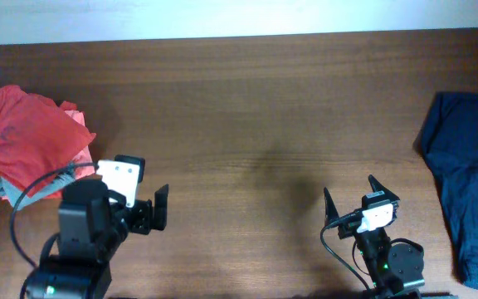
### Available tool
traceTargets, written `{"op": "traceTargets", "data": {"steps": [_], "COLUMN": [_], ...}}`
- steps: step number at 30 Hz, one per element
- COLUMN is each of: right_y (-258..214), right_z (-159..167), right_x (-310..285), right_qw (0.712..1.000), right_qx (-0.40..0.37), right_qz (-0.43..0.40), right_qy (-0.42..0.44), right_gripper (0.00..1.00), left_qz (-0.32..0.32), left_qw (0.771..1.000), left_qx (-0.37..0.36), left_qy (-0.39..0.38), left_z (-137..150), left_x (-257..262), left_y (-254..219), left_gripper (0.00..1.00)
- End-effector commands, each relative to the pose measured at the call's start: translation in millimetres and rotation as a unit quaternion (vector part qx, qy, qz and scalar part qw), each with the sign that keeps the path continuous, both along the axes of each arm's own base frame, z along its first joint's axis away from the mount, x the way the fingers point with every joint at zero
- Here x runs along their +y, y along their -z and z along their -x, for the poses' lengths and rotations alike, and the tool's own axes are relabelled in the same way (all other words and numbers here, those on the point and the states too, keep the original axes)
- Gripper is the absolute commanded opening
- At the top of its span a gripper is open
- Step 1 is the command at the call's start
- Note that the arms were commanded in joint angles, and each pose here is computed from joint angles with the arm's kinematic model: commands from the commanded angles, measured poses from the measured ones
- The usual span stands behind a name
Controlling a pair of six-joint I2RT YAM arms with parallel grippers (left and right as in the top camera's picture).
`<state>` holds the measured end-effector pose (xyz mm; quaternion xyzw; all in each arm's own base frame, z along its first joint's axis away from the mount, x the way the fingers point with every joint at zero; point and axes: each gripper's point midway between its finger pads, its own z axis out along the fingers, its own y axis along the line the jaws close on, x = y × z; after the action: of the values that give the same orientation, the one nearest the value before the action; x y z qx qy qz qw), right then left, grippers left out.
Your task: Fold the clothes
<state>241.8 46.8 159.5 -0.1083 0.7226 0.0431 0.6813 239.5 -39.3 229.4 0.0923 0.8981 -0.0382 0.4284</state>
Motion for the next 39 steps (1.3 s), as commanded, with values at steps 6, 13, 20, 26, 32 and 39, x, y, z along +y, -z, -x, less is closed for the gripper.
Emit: {"op": "traceTargets", "data": {"steps": [6, 13, 20, 26, 32, 39], "right_y": [2, 2, 2, 2, 2, 2], "right_z": [0, 0, 0, 0, 0, 0], "right_x": [-2, -2, -2, -2, -2, -2], "right_qw": [1.0, 1.0, 1.0, 1.0, 1.0, 1.0], "right_qx": [0.001, 0.001, 0.001, 0.001, 0.001, 0.001], "right_qz": [0.004, 0.004, 0.004, 0.004, 0.004, 0.004], "right_qy": [0.004, 0.004, 0.004, 0.004, 0.004, 0.004], "right_gripper": [0.98, 0.99, 0.99, 0.99, 0.99, 0.99], "left_qz": [-0.049, -0.037, -0.021, -0.014, -0.003, -0.003], "left_qw": [0.995, 0.982, 0.949, 0.936, 0.95, 0.95], "left_qx": [-0.065, -0.165, -0.293, -0.33, -0.302, -0.302], "left_qy": [-0.058, -0.087, -0.116, -0.118, -0.083, -0.083], "left_z": [26, 18, 4, -6, -6, -6], "left_x": [31, 40, 47, 48, 36, 36], "left_y": [27, 50, 46, 57, 71, 71], "left_gripper": [0.99, 0.99, 0.99, 0.99, 0.99, 0.99]}}
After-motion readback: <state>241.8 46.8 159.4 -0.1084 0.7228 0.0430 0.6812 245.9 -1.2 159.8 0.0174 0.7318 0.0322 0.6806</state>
